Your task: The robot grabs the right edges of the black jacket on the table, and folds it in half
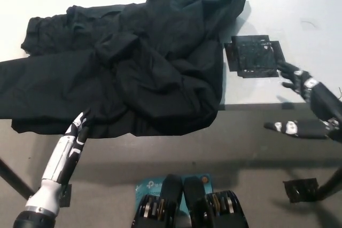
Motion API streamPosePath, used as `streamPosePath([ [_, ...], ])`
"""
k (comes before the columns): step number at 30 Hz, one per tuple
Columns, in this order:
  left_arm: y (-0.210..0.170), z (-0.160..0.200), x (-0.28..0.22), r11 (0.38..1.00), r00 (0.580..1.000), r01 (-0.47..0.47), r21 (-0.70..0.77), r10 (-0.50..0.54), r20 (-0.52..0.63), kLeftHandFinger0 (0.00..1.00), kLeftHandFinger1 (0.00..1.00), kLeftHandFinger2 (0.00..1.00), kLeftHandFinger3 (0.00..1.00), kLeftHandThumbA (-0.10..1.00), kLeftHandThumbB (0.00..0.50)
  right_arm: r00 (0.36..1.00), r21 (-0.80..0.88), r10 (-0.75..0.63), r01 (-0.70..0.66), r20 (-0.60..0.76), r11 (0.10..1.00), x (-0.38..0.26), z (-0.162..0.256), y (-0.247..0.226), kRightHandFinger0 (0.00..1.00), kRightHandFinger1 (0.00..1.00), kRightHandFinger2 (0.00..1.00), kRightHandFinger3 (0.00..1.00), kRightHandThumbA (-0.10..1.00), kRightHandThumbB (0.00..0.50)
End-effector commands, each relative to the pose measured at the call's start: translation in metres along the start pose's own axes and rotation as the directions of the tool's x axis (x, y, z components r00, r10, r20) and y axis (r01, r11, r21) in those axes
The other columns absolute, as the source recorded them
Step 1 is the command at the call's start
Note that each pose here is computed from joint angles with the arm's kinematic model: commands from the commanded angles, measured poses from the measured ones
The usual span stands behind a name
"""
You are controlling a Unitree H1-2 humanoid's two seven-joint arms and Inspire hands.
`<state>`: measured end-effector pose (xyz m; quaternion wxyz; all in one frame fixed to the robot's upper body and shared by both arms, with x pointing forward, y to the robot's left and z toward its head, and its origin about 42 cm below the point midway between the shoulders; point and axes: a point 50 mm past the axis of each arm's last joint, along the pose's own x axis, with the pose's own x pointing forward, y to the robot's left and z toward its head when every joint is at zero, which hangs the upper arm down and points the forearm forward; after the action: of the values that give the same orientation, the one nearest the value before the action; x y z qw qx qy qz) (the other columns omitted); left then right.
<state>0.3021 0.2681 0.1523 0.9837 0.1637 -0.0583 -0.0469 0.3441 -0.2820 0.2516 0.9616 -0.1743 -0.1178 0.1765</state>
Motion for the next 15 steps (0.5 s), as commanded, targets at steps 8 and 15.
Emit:
streamPosePath([
  [8, 0.015, 0.019, 0.002, 0.999, 0.993, -0.032, 0.025, 0.029, 0.114, 1.00, 1.00, 1.00, 1.00, 1.00, 0.197, 0.835, 0.237, -0.311, 0.223, 0.454, 0.946, -0.074, 0.062, 0.016, 1.00, 1.00, 1.00, 1.00, 1.00, 0.315],
  [15, 0.016, 0.016, -0.005, 0.999, 0.994, -0.030, 0.033, 0.027, 0.108, 1.00, 1.00, 1.00, 1.00, 1.00, 0.200, 0.945, 0.310, -0.309, 0.265, 0.103, 0.913, -0.044, -0.049, 0.058, 1.00, 1.00, 1.00, 1.00, 1.00, 0.244],
])
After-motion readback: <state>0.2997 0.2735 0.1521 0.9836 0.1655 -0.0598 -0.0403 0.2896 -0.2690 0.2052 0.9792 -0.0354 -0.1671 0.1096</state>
